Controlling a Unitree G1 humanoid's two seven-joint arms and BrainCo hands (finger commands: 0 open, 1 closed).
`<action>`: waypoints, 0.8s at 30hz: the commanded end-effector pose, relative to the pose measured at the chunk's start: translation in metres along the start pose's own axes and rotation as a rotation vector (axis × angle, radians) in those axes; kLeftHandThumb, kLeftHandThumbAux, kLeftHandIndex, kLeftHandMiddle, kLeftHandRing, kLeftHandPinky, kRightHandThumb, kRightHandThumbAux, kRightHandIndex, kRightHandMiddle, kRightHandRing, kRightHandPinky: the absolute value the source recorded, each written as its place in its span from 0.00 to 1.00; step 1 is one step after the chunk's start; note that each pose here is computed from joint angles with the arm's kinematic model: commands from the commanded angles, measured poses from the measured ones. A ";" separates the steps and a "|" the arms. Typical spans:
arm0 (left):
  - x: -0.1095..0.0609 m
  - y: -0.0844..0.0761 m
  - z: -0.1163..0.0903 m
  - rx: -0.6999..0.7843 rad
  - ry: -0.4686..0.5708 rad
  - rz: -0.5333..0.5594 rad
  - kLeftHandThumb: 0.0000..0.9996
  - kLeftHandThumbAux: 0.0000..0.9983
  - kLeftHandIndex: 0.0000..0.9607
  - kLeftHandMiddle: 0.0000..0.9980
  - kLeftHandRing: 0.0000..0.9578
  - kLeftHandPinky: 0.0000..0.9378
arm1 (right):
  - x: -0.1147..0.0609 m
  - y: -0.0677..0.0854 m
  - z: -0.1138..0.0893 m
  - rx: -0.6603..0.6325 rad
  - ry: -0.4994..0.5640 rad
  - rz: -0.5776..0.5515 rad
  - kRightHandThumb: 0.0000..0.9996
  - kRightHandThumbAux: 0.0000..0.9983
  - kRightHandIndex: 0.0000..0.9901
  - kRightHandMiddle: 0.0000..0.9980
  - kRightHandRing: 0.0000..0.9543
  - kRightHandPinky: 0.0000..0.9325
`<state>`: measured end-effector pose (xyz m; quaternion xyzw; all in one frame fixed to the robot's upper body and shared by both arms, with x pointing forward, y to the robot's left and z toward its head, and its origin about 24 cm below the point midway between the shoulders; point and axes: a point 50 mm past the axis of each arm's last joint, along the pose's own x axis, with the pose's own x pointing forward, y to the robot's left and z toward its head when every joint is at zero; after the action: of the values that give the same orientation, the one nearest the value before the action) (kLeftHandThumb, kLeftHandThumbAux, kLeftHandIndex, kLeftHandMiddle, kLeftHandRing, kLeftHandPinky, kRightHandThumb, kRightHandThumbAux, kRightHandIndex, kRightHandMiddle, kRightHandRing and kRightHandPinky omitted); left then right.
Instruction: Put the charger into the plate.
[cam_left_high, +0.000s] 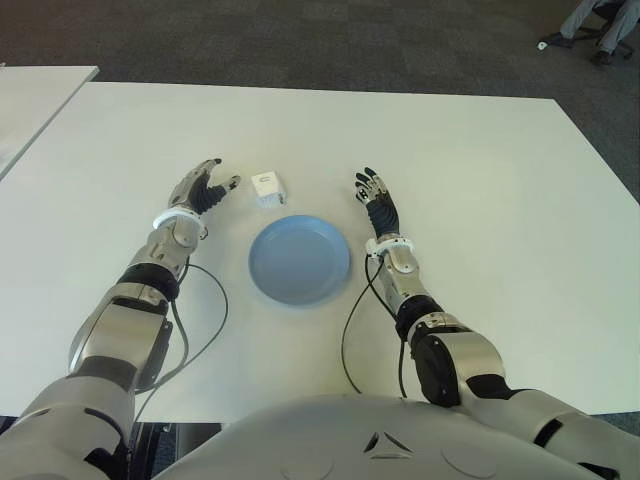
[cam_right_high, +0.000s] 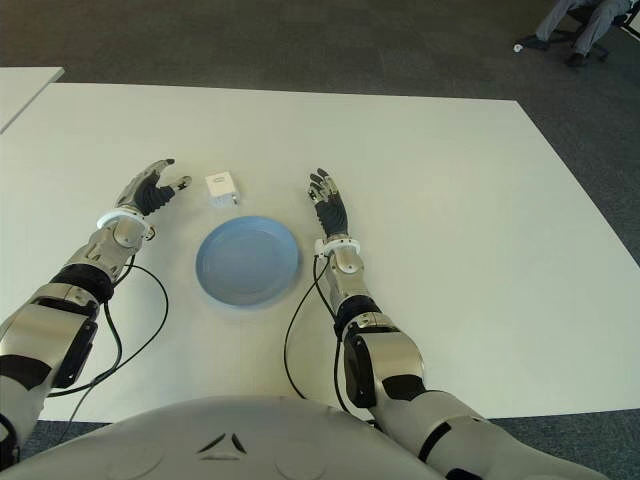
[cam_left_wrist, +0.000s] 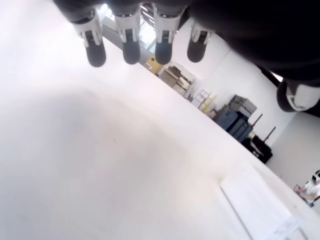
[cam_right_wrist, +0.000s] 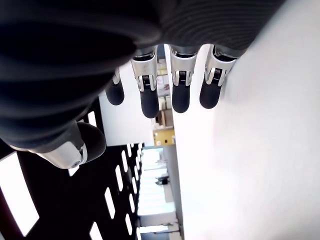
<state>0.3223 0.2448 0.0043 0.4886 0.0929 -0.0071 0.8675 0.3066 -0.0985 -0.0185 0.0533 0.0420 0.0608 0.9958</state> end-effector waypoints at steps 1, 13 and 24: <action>0.001 -0.004 0.002 0.099 -0.029 -0.027 0.42 0.23 0.00 0.00 0.03 0.08 | -0.012 -0.001 -0.021 0.018 0.101 -0.015 0.00 0.49 0.07 0.15 0.10 0.04; 0.002 -0.012 0.008 0.329 -0.110 -0.055 0.39 0.25 0.00 0.00 0.00 0.07 | -0.013 0.000 -0.021 0.030 0.095 -0.008 0.00 0.50 0.06 0.14 0.10 0.06; 0.004 -0.024 0.022 0.519 -0.203 -0.078 0.38 0.22 0.00 0.00 0.00 0.00 | -0.014 0.003 -0.021 0.041 0.095 -0.007 0.00 0.50 0.06 0.14 0.10 0.07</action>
<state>0.3247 0.2215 -0.0060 0.6679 0.0351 -0.0992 0.7368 0.3042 -0.0974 -0.0189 0.0581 0.0393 0.0634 0.9955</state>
